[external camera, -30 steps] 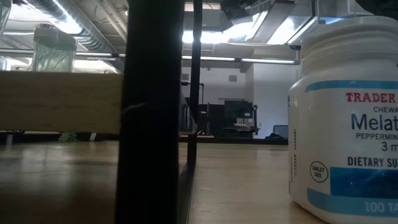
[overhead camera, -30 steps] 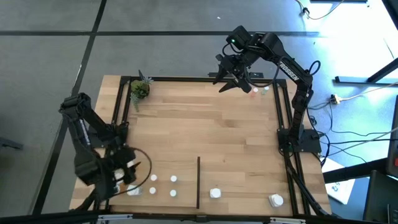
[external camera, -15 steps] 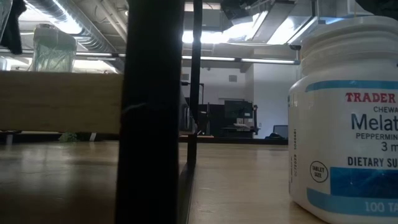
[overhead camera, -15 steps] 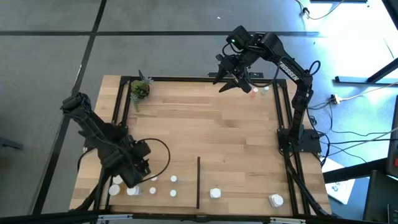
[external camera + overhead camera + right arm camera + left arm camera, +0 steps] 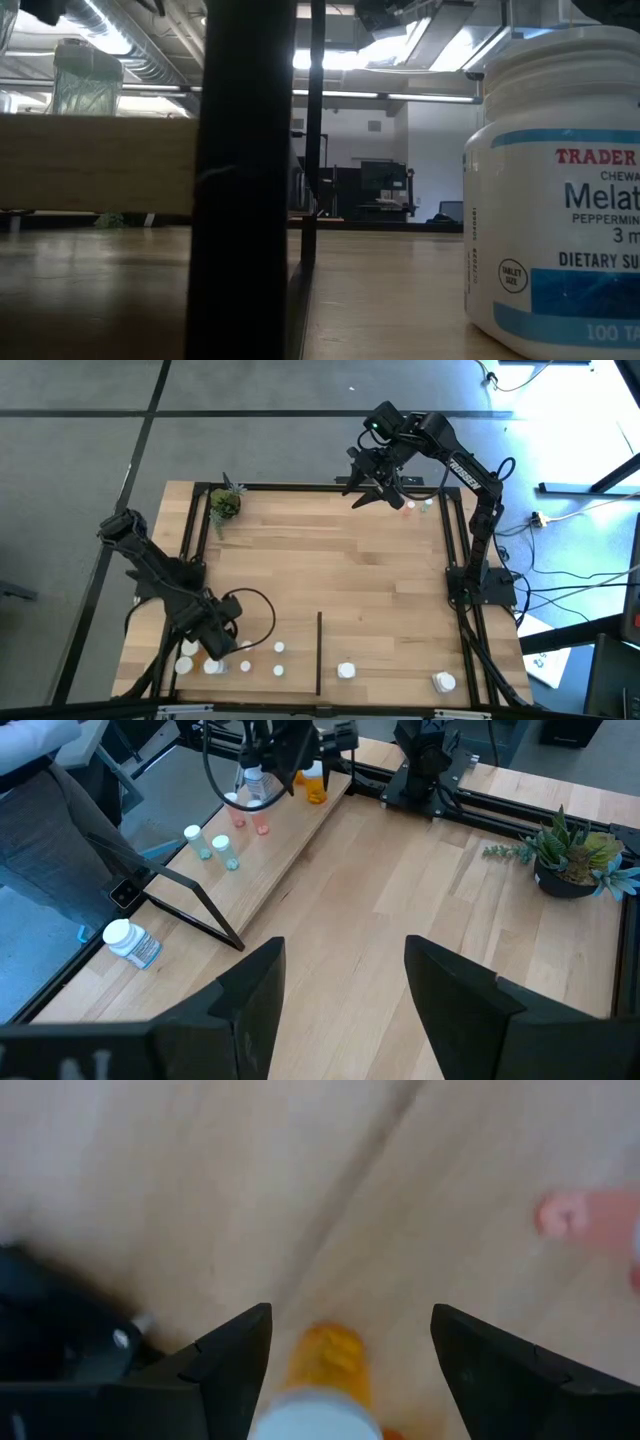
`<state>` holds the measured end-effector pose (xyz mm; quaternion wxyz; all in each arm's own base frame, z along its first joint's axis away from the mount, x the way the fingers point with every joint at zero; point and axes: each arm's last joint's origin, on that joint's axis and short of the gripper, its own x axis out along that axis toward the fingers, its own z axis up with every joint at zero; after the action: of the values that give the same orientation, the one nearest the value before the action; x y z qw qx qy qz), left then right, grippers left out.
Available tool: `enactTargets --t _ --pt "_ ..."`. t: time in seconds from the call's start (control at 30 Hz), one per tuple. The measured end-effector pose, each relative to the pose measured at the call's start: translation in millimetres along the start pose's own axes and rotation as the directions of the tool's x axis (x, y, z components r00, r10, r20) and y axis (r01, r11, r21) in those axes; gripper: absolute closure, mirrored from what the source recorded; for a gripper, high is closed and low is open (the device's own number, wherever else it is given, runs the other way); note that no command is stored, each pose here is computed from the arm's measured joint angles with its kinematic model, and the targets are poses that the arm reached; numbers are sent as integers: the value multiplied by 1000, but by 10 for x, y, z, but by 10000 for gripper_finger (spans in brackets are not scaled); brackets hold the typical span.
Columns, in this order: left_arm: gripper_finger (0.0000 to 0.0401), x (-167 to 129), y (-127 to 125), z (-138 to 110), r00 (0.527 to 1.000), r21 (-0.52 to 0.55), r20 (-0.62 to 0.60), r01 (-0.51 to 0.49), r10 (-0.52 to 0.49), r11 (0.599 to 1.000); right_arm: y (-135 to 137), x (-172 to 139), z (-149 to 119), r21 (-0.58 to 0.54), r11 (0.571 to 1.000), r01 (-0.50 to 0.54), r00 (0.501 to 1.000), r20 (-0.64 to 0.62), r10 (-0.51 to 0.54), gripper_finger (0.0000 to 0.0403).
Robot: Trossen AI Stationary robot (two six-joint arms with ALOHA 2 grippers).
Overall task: Pick and place medicine bottles onto shelf by color
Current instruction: Put the big orange pill bottle on the shelf aligned with the other big orange pill bottles
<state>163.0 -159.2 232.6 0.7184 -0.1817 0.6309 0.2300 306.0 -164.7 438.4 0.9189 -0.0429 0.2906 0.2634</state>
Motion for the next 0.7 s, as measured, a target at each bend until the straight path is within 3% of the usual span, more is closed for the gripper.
enactTargets --t 0.43,0.7 --pt "134 1 -22 -42 987 -5 -157 41 -41 999 0 -1 0 0 1000 0 1000 0 0 195" --pt "134 2 -14 -36 991 4 -134 31 -30 1000 0 -1 0 0 1000 0 1000 0 0 195"
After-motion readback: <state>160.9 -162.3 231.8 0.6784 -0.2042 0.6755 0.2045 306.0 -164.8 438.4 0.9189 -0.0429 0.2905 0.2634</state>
